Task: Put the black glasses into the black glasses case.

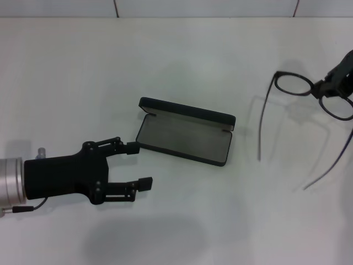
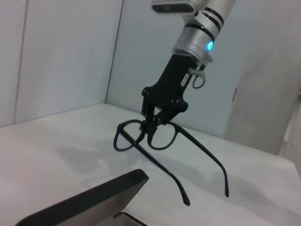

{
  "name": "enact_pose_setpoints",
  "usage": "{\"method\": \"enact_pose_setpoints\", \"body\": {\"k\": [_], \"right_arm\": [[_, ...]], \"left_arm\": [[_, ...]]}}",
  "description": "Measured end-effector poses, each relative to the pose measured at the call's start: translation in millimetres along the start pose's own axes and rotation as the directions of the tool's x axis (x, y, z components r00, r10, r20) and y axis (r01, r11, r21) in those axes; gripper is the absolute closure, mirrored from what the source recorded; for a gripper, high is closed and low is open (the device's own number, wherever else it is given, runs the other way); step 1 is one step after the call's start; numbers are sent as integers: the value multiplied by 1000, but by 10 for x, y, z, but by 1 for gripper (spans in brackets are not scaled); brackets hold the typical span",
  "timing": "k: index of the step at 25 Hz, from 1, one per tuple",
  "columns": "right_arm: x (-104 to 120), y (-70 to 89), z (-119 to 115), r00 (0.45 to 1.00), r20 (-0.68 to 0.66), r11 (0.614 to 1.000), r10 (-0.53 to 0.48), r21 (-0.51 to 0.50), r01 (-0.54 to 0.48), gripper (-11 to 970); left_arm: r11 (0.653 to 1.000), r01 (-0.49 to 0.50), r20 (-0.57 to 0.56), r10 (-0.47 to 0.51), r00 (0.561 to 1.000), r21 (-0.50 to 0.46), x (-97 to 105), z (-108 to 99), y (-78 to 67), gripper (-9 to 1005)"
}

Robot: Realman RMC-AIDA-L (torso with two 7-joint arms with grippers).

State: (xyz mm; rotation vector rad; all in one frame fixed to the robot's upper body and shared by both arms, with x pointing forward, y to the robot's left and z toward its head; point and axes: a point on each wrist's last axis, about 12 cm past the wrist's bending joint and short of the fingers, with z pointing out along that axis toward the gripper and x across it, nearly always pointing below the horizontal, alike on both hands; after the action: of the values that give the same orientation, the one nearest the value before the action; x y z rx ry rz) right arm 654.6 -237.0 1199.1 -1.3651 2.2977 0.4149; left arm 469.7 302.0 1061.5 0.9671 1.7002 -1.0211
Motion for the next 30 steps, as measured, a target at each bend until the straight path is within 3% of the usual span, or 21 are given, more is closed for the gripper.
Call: {"method": "enact_pose_setpoints", "body": {"k": [10, 19, 25, 28, 29, 30], "right_arm": [[135, 121, -191, 970, 220, 990, 102, -115, -78, 893], [213, 350, -151, 944, 330, 994, 0, -106, 37, 893], [393, 408, -212, 835, 549, 994, 26, -100, 35, 893], [485, 406, -219, 801, 596, 996, 51, -93, 5, 893], [620, 409, -199, 748, 658, 994, 93, -99, -36, 893], [649, 413, -187, 736, 669, 994, 101, -103, -42, 893]], "left_arm": [[999, 25, 19, -25, 1000, -21, 5, -40, 12, 131], [999, 30, 20, -29, 999, -24, 1, -47, 30, 133], [998, 40, 53, -37, 998, -48, 0, -84, 25, 133], [996, 49, 104, -41, 994, -74, -19, -135, 19, 134], [995, 52, 120, -42, 992, -84, -24, -150, 18, 134], [994, 56, 137, -43, 990, -96, -28, -165, 20, 134]]}}
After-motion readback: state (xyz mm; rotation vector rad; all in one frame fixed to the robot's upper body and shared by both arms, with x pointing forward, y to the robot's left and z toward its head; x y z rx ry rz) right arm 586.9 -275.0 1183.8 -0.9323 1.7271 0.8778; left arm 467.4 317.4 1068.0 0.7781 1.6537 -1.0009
